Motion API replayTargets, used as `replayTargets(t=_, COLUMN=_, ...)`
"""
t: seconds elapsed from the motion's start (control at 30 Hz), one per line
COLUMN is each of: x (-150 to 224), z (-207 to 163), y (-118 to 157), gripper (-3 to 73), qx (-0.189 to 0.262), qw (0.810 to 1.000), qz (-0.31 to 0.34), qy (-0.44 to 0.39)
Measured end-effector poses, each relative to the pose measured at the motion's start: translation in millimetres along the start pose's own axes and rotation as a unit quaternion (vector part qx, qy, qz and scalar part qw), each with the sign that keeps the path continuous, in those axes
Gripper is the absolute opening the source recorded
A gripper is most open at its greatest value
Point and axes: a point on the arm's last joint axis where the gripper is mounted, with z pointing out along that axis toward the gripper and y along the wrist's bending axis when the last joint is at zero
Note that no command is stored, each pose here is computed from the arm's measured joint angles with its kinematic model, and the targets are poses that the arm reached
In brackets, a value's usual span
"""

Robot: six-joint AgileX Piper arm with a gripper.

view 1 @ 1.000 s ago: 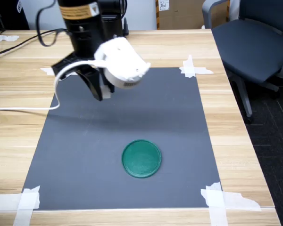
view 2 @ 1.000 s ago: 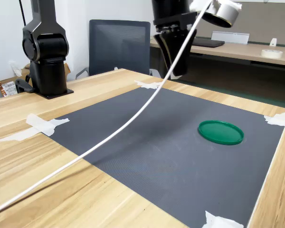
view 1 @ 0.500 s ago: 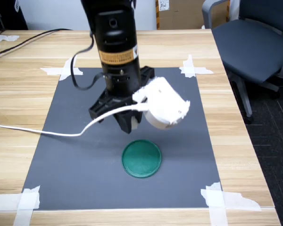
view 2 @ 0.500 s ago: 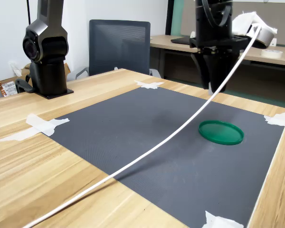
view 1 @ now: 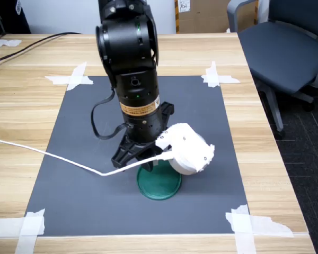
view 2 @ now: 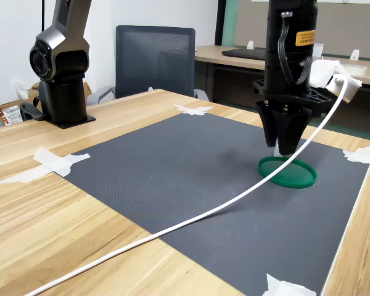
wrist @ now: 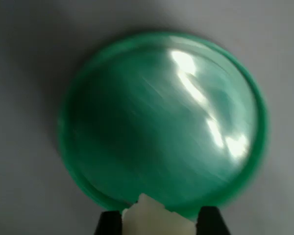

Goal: Grasp a white terminal and put it in the green lid.

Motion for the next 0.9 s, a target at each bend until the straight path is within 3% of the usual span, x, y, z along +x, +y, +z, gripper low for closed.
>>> replayTargets(t=0.17, x=-4.0, z=3.3, y=2.3, gripper=28.3, qx=-0.016, qw=1.0, qz=0.006, qy=-0.02)
replayTargets(t=0.9, x=-1.8, z=2.8, y=-2.2, gripper=36.8, qx=0.008, qw=1.0, qz=0.001, qy=-0.007)
